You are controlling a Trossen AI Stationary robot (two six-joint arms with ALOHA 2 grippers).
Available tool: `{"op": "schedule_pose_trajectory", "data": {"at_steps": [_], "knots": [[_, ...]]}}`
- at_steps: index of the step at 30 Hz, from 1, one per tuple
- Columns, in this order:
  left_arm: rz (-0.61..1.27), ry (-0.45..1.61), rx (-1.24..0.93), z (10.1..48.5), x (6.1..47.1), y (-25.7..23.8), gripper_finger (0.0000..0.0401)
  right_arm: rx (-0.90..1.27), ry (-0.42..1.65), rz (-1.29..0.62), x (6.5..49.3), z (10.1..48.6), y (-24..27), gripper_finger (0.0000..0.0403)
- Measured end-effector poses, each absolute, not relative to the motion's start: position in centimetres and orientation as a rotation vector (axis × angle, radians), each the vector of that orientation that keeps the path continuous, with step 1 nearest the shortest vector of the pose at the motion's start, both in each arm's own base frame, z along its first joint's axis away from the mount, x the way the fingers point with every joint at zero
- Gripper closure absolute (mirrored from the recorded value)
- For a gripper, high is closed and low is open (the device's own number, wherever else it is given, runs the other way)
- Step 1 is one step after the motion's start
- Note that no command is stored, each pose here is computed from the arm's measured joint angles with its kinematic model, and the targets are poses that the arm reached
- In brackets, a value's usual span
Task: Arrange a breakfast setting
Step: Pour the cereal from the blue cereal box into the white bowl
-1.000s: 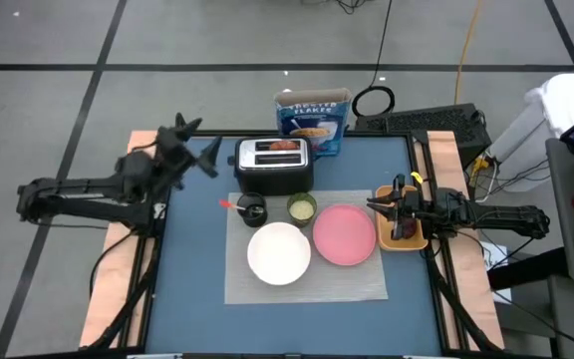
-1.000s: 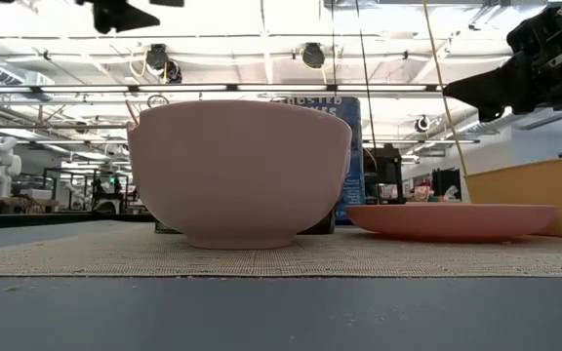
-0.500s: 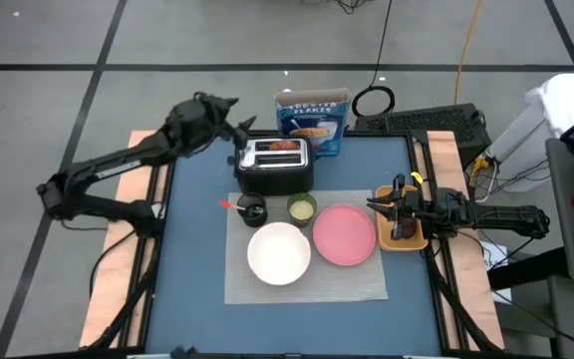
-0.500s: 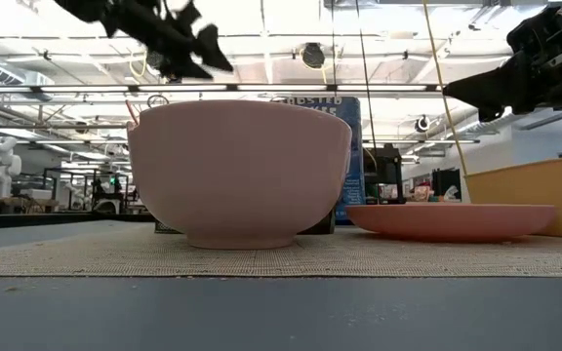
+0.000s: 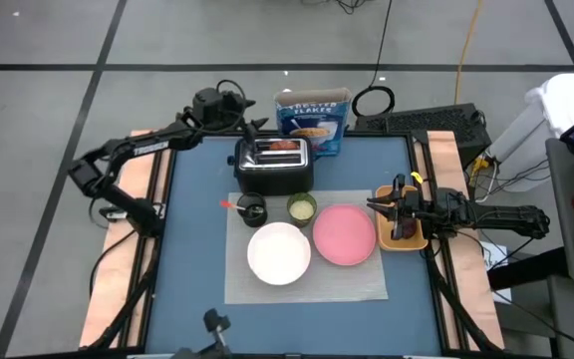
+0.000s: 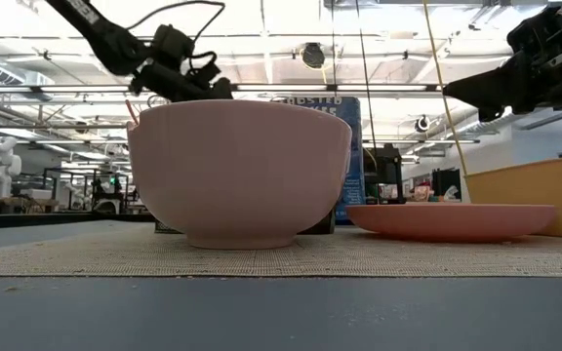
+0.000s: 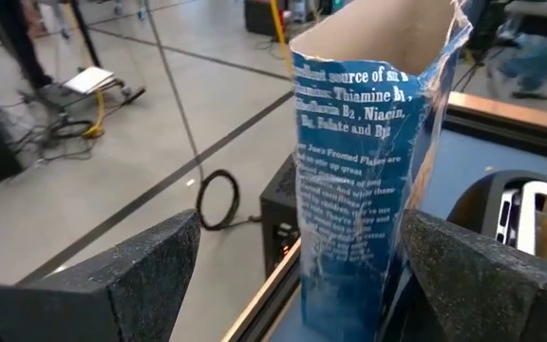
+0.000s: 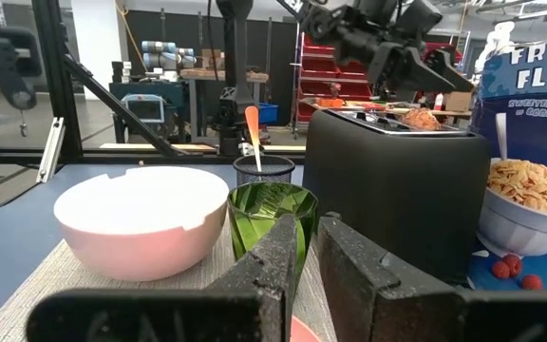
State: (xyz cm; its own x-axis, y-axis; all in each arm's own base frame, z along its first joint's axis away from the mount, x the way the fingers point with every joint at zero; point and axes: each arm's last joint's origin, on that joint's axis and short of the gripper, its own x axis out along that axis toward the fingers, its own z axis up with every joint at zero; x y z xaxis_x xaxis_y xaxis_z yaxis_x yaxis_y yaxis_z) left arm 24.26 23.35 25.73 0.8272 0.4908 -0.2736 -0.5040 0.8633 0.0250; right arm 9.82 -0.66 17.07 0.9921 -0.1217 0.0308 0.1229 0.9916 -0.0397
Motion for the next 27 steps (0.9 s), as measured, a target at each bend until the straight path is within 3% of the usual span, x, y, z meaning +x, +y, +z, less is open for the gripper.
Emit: {"op": "schedule_pose_trajectory", "data": {"at_steps": [15,27], "knots": [[0.448,0.203,-0.089,23.1,26.6,24.5,0.0031,-0.042,-0.028,-0.123,9.8,17.1,-0.7,0.0362],[0.356,0.239,-0.124,24.0,31.8,26.9,0.0031,-0.039,-0.029,-0.122,9.8,17.1,-0.7,0.0362]]}}
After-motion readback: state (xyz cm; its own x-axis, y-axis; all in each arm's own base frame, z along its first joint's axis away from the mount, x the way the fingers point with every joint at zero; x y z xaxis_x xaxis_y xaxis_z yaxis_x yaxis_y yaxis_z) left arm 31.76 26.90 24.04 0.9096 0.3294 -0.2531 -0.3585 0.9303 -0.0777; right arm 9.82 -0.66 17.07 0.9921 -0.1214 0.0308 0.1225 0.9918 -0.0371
